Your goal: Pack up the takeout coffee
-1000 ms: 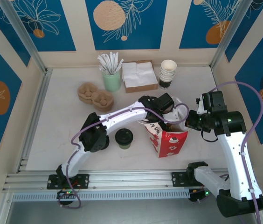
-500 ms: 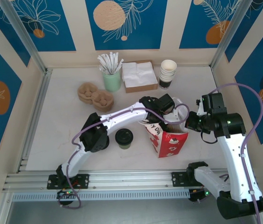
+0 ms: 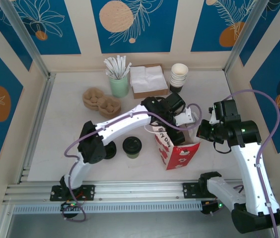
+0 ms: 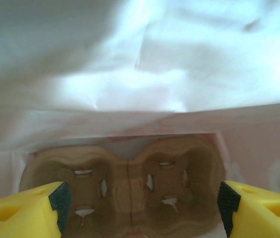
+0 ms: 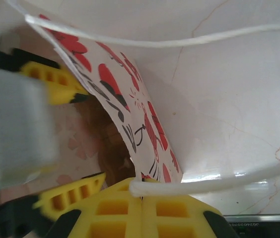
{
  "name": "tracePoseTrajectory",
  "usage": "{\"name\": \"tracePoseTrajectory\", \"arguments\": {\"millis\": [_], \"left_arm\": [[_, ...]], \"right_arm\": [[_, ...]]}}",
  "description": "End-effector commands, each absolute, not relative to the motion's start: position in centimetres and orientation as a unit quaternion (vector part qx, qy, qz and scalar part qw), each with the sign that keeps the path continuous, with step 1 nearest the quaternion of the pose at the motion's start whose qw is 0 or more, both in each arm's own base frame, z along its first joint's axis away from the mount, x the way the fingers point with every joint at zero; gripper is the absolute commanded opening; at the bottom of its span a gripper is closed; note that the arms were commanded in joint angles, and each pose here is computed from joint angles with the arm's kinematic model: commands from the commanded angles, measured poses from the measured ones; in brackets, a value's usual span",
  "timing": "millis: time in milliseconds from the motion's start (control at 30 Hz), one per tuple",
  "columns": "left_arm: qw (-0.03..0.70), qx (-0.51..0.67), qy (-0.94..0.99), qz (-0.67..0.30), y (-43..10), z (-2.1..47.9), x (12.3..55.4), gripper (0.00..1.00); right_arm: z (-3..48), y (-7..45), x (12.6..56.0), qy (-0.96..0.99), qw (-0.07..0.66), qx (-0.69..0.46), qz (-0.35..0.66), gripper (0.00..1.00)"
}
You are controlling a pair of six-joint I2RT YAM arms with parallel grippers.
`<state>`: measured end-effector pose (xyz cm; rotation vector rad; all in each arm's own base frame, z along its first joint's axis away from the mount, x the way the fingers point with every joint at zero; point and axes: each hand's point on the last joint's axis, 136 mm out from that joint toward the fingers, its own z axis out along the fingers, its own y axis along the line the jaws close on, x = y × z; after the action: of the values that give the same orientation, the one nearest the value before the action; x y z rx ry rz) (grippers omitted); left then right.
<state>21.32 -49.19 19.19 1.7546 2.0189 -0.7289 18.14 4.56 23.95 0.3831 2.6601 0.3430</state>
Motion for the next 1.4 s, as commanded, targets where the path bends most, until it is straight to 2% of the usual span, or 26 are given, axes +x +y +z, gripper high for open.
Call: {"name": "tracePoseTrajectory", "arguments": {"millis": [0,233,467,733,833,933,1100,1200,1367], "left_arm": [[0.208,0.613,0.702,-0.296,-49.3,23.9,19.9,0.78],[0.243,0.583,0.704,-0.325,-49.5,27.5,20.0,0.78],[0.304,0.539,0.702,-0.354,-49.3,33.2,20.7,0.78],[0.399,0.461,0.728,-0.313,-46.0,39.3,23.5,0.79],[0.418,0.437,0.742,-0.29,-44.0,40.3,24.1,0.79],[0.427,0.418,0.751,-0.281,-42.1,40.7,24.0,0.79],[0.443,0.387,0.762,-0.269,-38.6,40.8,23.4,0.8],[0.448,0.376,0.77,-0.256,-36.4,40.6,22.9,0.81],[0.458,0.354,0.78,-0.236,-32.7,40.2,21.9,0.82]], "right_arm": [[24.2,3.8,17.6,0.958,0.209,0.162,0.106,0.0],[24.9,3.9,17.9,0.953,0.216,0.18,0.117,0.0],[25.5,4.4,18.3,0.944,0.226,0.194,0.141,0.0],[25.6,5.6,19.5,0.927,0.239,0.218,0.188,0.01],[25.7,6.2,19.8,0.922,0.243,0.217,0.209,0.08],[25.6,6.6,19.9,0.923,0.237,0.212,0.216,0.26],[26.4,6.1,18.6,0.931,0.235,0.193,0.201,0.45],[27.5,5.7,17.2,0.937,0.235,0.176,0.188,0.5],[30.1,5.5,15.1,0.939,0.249,0.145,0.187,0.51]]}}
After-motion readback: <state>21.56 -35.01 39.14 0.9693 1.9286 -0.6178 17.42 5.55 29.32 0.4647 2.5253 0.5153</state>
